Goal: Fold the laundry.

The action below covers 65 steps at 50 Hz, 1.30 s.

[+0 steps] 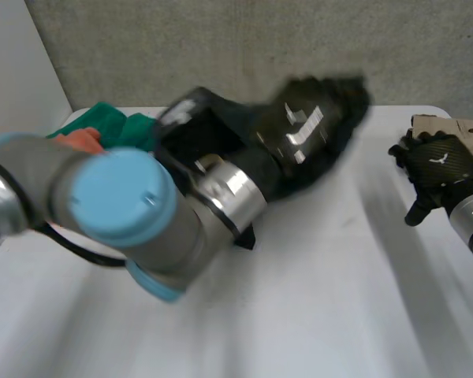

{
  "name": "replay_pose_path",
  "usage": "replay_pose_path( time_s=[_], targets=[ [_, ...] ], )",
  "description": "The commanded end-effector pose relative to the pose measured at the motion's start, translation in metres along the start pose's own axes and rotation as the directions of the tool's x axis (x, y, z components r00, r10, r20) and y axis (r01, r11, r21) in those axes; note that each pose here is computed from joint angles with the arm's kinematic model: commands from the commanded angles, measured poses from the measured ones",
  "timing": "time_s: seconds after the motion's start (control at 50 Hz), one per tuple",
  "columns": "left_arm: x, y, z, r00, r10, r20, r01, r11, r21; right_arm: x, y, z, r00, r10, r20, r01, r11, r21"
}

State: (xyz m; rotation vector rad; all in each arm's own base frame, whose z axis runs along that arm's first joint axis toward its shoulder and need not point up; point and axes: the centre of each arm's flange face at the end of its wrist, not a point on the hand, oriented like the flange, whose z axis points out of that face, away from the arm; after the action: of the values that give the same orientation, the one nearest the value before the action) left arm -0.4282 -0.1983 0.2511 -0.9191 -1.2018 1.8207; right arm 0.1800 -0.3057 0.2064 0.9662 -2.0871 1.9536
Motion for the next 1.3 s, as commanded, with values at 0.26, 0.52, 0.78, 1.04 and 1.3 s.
replay_pose_path(
  time_s=[0.26,0.52,0.78,1.04,1.3],
  targets=[
    [-0.03,-0.035,-0.042,0.983,0.095,0.157,-0.08,0.992,-0.096,0.025,-0.005,0.008,0.999,0.005,-0.038,-0.004,1.0,0.006],
    [-0.106,-0.001,-0.099,0.835,0.25,0.49,-0.049,0.921,-0.387,-0.025,-0.059,-0.022,0.943,0.049,0.33,-0.054,0.999,0.006],
    [-0.16,0.044,-0.114,0.802,0.263,0.537,0.017,0.887,-0.461,-0.097,-0.115,0.005,0.87,0.282,0.404,-0.309,0.951,0.0],
    [-0.182,0.094,-0.121,0.842,0.208,0.498,0.091,0.855,-0.51,-0.161,-0.135,0.058,0.896,0.304,0.324,-0.348,0.934,0.086],
    [-0.188,0.082,-0.133,0.825,0.215,0.523,0.096,0.859,-0.503,-0.191,-0.11,0.077,0.916,0.24,0.321,-0.27,0.961,0.052]
  ],
)
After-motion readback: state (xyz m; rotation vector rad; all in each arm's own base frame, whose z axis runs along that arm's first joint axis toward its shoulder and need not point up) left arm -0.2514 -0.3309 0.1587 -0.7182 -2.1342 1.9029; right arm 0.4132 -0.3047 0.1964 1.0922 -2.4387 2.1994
